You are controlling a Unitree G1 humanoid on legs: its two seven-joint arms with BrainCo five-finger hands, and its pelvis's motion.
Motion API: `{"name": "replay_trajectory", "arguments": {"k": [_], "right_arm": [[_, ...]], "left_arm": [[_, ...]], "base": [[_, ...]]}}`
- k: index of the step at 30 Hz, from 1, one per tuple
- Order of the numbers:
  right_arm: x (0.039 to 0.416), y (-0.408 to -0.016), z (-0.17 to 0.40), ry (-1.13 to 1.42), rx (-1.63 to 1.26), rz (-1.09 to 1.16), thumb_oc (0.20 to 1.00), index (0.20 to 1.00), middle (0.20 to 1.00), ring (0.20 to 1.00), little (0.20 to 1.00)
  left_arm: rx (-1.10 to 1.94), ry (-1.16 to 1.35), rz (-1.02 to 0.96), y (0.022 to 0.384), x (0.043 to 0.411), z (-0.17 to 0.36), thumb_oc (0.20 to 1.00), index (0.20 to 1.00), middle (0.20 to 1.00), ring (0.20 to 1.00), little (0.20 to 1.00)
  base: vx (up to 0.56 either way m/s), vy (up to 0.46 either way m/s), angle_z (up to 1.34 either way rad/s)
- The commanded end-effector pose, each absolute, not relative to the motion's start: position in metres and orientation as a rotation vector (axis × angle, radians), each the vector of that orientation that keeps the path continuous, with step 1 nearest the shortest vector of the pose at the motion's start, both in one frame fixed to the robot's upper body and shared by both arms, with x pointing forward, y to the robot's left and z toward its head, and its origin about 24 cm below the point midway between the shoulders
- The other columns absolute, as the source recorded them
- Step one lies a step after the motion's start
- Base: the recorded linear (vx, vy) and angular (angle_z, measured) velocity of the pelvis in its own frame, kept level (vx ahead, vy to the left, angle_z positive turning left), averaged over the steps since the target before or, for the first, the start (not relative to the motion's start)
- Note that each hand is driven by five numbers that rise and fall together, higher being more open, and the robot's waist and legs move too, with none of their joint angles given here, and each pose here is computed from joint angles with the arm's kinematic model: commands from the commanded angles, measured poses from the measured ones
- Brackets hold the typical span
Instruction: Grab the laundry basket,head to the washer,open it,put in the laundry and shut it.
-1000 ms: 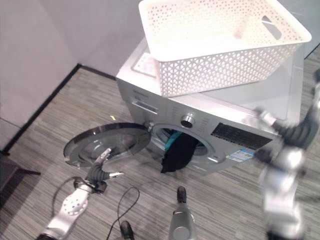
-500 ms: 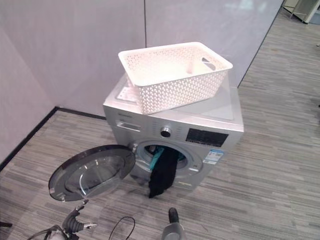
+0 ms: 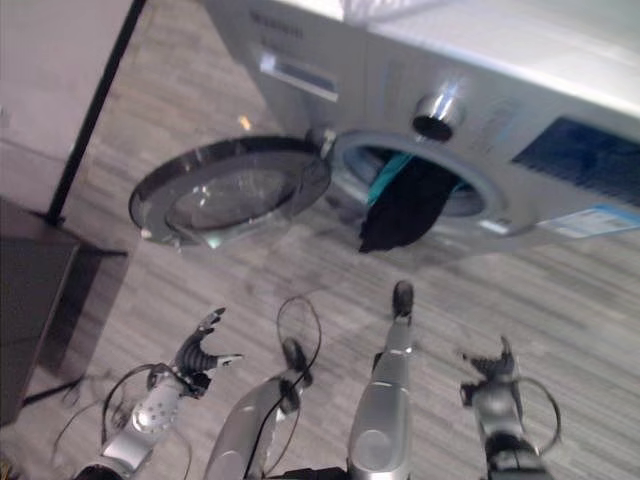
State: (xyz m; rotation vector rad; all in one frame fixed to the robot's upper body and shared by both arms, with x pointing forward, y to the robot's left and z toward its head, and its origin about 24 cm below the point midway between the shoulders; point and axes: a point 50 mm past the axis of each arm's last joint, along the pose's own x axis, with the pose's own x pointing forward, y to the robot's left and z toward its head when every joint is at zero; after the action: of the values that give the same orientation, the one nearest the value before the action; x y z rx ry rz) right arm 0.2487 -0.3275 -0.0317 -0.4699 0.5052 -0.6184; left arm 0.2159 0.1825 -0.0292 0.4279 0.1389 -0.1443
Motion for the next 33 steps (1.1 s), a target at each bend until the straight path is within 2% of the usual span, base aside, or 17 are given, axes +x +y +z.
{"name": "replay_trajectory", "arguments": {"k": [1,6,7,12,17,22,33], "right_arm": [[0.227,-0.330,-0.049,0.584,-0.493,-0.671,1.000,1.000,1.000,1.000,1.000],[0.260,-0.334,-0.020,0.492,-0.538,-0.675,1.000,1.000,1.000,1.000,1.000],[0.281,-0.340,0.006,0.419,-0.550,-0.703,1.000,1.000,1.000,1.000,1.000],[0.297,-0.364,0.041,0.406,-0.576,-0.801,1.000,1.000,1.000,1.000,1.000],[0.287,-0.403,0.074,0.404,-0.551,-0.953,1.000,1.000,1.000,1.000,1.000],[0.281,-0.426,0.104,0.356,-0.514,-1.036,1.000,1.000,1.000,1.000,1.000],[0.288,-0.438,0.151,0.225,-0.491,-1.067,1.000,1.000,1.000,1.000,1.000]], "left_arm": [[0.367,0.057,-0.086,0.188,0.219,-0.017,1.000,1.000,1.000,1.000,1.000],[0.315,-0.024,-0.104,0.175,0.229,-0.001,1.000,1.000,1.000,1.000,1.000],[0.284,-0.050,-0.116,0.169,0.232,0.004,1.000,1.000,1.000,1.000,1.000],[0.229,-0.064,-0.136,0.163,0.230,0.010,1.000,1.000,1.000,1.000,1.000],[0.190,-0.068,-0.169,0.154,0.228,0.012,1.000,1.000,1.000,1.000,1.000],[0.150,-0.090,-0.198,0.145,0.230,0.017,1.000,1.000,1.000,1.000,1.000],[0.058,-0.153,-0.219,0.137,0.232,0.034,1.000,1.000,1.000,1.000,1.000]], "base": [[-0.06,0.025,0.02],[-0.04,-0.004,-0.04],[-0.03,-0.035,0.00],[-0.02,-0.042,0.02],[0.01,-0.046,0.01],[0.02,-0.050,0.04],[0.02,-0.063,0.01]]}}
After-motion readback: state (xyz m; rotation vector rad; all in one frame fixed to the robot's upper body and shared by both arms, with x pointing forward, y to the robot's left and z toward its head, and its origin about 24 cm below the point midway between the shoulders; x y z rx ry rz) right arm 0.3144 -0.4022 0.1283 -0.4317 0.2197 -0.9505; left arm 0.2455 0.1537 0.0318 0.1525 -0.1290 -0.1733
